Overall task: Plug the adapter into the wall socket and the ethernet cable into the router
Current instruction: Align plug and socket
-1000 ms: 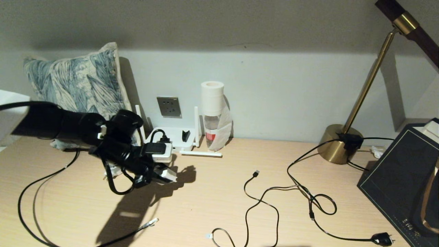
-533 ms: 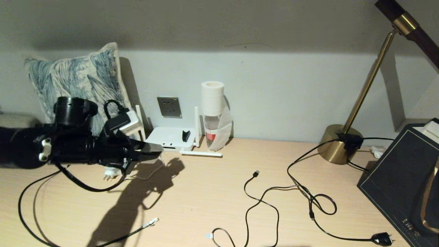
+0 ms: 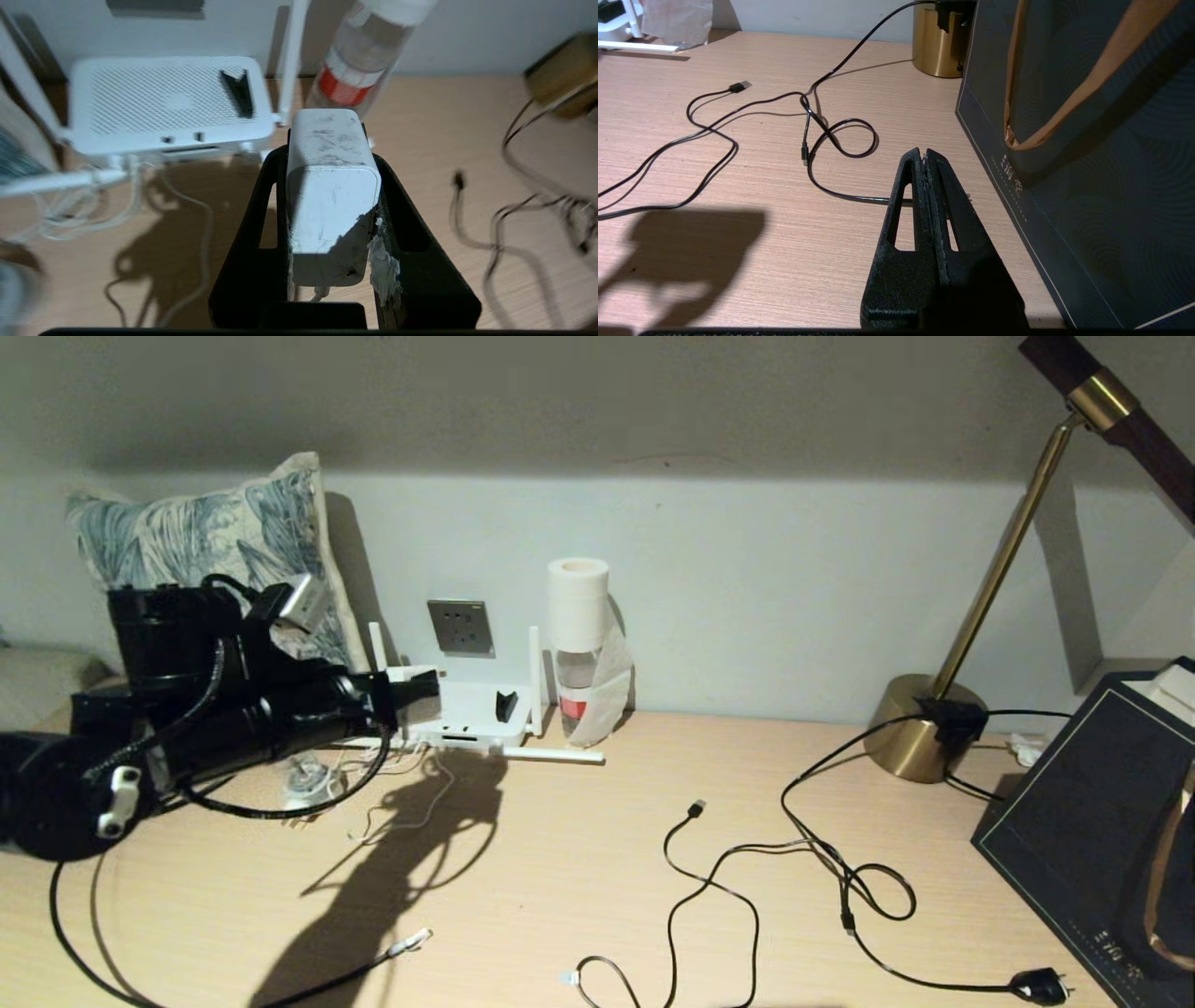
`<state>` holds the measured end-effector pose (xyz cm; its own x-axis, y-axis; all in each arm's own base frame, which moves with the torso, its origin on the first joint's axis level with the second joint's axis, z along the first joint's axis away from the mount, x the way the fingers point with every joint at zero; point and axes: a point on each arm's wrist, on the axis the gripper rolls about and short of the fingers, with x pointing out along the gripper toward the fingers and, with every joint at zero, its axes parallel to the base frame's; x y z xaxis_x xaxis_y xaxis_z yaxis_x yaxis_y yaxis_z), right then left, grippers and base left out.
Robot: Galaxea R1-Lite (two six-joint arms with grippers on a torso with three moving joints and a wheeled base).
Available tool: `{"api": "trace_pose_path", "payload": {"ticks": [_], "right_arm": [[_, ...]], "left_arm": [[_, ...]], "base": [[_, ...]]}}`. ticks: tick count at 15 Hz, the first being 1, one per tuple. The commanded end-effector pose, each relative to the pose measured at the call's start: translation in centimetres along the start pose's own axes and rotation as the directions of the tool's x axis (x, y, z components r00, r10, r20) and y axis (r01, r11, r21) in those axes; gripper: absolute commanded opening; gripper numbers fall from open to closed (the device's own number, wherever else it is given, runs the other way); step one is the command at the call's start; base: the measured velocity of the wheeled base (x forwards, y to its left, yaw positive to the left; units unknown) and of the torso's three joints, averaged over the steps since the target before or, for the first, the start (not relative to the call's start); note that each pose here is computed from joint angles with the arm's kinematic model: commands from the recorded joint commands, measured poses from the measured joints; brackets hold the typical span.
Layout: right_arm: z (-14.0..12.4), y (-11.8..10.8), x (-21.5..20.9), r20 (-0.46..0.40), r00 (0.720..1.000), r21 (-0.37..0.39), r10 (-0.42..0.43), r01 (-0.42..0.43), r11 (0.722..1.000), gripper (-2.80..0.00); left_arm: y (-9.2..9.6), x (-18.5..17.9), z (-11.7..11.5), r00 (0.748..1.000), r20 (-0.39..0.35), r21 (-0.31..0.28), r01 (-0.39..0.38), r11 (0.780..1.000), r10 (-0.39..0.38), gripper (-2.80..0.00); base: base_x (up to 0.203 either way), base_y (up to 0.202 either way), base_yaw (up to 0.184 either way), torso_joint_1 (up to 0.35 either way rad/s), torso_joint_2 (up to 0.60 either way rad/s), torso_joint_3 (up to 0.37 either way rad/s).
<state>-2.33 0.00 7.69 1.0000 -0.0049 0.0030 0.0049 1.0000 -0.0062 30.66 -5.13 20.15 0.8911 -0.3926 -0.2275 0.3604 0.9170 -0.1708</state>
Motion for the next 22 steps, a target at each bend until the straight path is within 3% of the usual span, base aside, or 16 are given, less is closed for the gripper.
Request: {"api": "trace_pose_path", "payload": {"ticks": [1,6,8,13,18,22], "right_arm": [[0.0,0.0,0.0,0.0,1.0,0.0,0.0,0.0,1.0,-2.8],[0.0,0.0,0.0,0.0,1.0,0.0,-0.001,0.001,1.0,-2.8],[0.0,0.0,0.0,0.0,1.0,0.0,0.0,0.0,1.0,-2.8],[0.0,0.0,0.0,0.0,1.0,0.0,0.0,0.0,1.0,-2.8],[0.0,0.0,0.0,0.0,1.0,-0.001,0.0,0.0,1.0,-2.8],[0.0,0.0,0.0,0.0,1.0,-0.001,0.0,0.0,1.0,-2.8]], "left_arm": [[-0.5,1.7,-1.5,0.999,0.008,-0.051,-0.049,0.997,0.05,-2.8],[1.8,7.0,-5.0,0.966,0.209,-0.01,-0.155,0.988,0.154,-2.8],[3.0,8.9,-6.4,0.955,0.244,0.02,-0.181,0.983,0.171,-2.8],[6.6,11.8,-6.2,0.936,0.313,0.086,-0.197,0.977,0.161,-2.8],[7.5,13.6,-6.6,0.897,0.408,0.109,-0.23,0.967,0.168,-2.8],[7.5,14.2,-6.8,0.895,0.419,0.113,-0.22,0.969,0.155,-2.8]], "base": [[0.0,0.0,0.0,0.0,0.0,0.0],[0.0,0.0,0.0,0.0,0.0,0.0],[0.0,0.0,0.0,0.0,0.0,0.0],[0.0,0.0,0.0,0.0,0.0,0.0],[0.0,0.0,0.0,0.0,0.0,0.0],[0.0,0.0,0.0,0.0,0.0,0.0]]}}
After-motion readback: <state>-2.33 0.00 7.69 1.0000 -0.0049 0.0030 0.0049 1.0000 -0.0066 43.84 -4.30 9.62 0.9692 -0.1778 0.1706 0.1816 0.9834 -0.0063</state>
